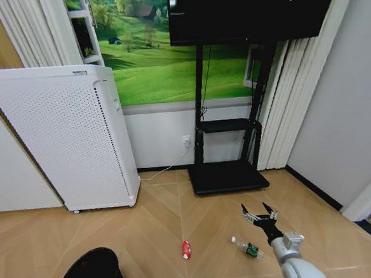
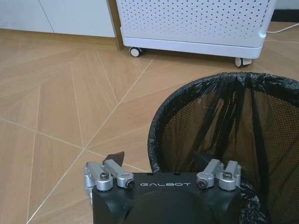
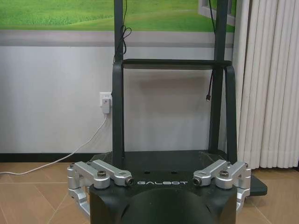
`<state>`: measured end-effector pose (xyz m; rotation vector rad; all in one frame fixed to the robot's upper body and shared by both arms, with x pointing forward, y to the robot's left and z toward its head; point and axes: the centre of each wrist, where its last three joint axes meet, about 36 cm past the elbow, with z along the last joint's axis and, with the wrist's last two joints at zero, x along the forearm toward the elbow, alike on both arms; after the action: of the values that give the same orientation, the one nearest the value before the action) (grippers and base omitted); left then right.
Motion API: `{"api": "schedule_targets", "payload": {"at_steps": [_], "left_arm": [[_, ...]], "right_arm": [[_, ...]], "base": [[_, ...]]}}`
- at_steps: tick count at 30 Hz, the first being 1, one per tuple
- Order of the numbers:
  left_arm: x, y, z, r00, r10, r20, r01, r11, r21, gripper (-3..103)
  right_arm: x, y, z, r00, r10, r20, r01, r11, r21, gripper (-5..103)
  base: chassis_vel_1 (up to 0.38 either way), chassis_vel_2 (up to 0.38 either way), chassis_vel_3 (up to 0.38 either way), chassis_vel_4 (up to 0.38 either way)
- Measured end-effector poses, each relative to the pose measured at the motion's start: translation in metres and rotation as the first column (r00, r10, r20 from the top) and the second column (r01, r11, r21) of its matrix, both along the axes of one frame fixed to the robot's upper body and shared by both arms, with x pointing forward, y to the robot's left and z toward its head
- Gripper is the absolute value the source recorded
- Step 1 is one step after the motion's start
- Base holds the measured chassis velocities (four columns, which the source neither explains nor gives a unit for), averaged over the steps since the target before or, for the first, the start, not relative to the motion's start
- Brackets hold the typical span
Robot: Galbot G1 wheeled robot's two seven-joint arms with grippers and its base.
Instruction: Pick up the trash bin and place the garbage on the floor into it.
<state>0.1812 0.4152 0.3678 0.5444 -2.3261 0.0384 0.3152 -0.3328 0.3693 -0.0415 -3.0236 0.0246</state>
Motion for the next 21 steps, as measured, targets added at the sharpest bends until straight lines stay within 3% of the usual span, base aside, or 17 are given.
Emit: {"api": "schedule_targets", "payload": {"at_steps": [2, 4, 11, 13, 14, 17, 21], "left_arm": [[0.000, -0.001, -0.001, 1.000, 0.005, -0.003, -0.005, 1.000, -0.003, 81], [0.000, -0.001, -0.004, 1.000, 0.022, -0.008, -0.022, 1.000, -0.020, 64], [0.001, 0.004, -0.010, 1.000, 0.030, -0.005, -0.030, 0.999, -0.030, 43], [0.004, 0.006, -0.012, 1.000, 0.020, 0.025, -0.019, 0.999, -0.032, 32], [0.004, 0.006, -0.012, 1.000, 0.020, 0.025, -0.019, 0.999, -0.032, 32], [0.011, 0.005, -0.011, 0.996, -0.018, 0.092, 0.019, 1.000, -0.005, 16], [0.020, 0.006, -0.007, 0.985, -0.057, 0.163, 0.056, 0.998, 0.014, 8]], "right_arm": [[0.000, 0.000, 0.000, 1.000, -0.001, 0.000, 0.001, 1.000, 0.000, 100], [0.001, -0.001, 0.000, 1.000, -0.002, 0.000, 0.002, 1.000, -0.001, 100], [0.002, -0.001, 0.000, 1.000, -0.002, 0.003, 0.002, 1.000, 0.004, 100], [0.003, 0.000, 0.000, 1.000, -0.001, 0.003, 0.001, 1.000, 0.006, 100], [0.003, 0.000, 0.000, 1.000, -0.001, 0.003, 0.001, 1.000, 0.006, 100], [0.003, 0.001, -0.001, 1.000, -0.001, 0.003, 0.001, 1.000, 0.006, 100], [0.003, 0.001, 0.000, 1.000, -0.002, 0.003, 0.002, 1.000, 0.006, 100]], "base": [[0.000, 0.000, 0.000, 0.000], [0.000, 0.000, 0.000, 0.000], [0.000, 0.000, 0.000, 0.000], [0.000, 0.000, 0.000, 0.000], [0.000, 0.000, 0.000, 0.000], [0.000, 0.000, 0.000, 0.000], [0.000, 0.000, 0.000, 0.000]]}}
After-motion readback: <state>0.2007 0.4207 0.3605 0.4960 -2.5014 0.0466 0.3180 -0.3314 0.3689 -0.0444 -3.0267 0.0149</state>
